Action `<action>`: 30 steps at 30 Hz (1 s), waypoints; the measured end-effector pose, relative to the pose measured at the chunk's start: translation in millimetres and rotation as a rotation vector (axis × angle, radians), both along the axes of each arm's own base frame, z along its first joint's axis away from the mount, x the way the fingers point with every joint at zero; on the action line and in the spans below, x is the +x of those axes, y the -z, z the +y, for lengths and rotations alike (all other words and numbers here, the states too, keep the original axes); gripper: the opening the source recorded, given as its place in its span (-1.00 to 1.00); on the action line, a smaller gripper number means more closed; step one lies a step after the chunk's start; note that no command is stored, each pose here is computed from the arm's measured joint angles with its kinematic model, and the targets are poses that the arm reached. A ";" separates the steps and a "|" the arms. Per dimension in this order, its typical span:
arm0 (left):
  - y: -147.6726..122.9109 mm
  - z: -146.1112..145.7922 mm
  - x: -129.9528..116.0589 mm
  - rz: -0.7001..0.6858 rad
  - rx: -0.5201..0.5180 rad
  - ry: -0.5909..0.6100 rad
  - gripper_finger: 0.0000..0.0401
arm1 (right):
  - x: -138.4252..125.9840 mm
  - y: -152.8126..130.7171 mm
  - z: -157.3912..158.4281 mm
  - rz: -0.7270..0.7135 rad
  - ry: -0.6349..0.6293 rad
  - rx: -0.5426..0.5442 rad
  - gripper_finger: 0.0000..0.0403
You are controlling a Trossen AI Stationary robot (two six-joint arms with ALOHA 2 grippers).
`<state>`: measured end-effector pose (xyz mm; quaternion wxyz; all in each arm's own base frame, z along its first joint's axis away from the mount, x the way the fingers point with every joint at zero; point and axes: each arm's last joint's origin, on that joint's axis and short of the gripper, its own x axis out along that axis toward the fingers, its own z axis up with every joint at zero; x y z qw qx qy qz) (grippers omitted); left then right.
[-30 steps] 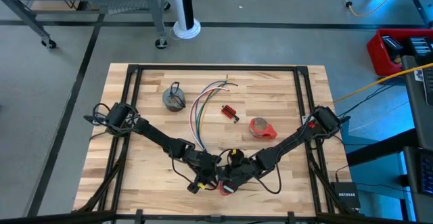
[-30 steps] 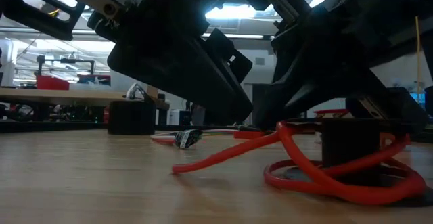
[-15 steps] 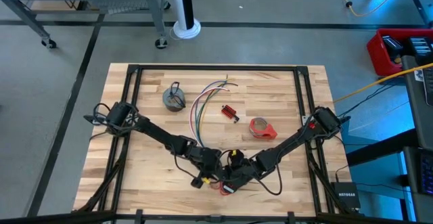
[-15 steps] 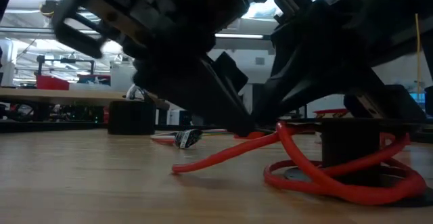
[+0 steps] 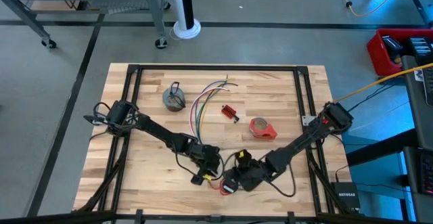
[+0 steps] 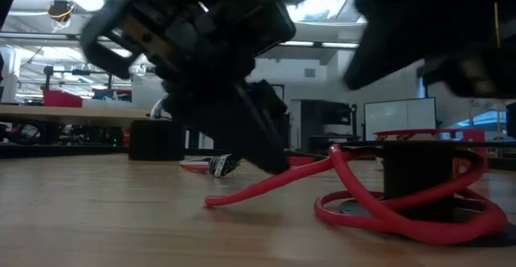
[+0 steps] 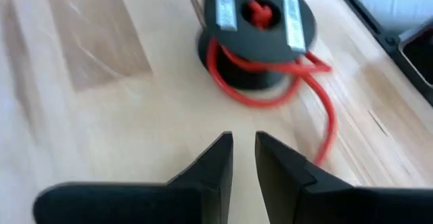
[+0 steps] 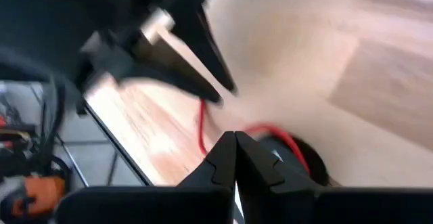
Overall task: Coil cords
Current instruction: Return to Home Position
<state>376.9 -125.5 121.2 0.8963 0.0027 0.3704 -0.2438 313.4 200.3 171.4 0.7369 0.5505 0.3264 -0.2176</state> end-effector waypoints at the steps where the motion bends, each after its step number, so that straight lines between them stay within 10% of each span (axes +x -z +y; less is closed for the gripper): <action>1: -0.9 -0.6 -1.5 0.010 0.002 0.003 -0.72 | -4.0 -2.0 3.0 0.005 -0.012 -0.005 -0.95; 15: -114.4 19.2 -55.0 -0.059 0.148 -0.064 -0.72 | -69.3 -53.3 21.7 -0.058 -0.062 -0.216 -0.95; 30: -247.7 69.5 -217.9 -0.317 0.128 -0.202 -0.72 | -153.4 -147.6 -5.3 -0.300 -0.348 -0.491 -0.95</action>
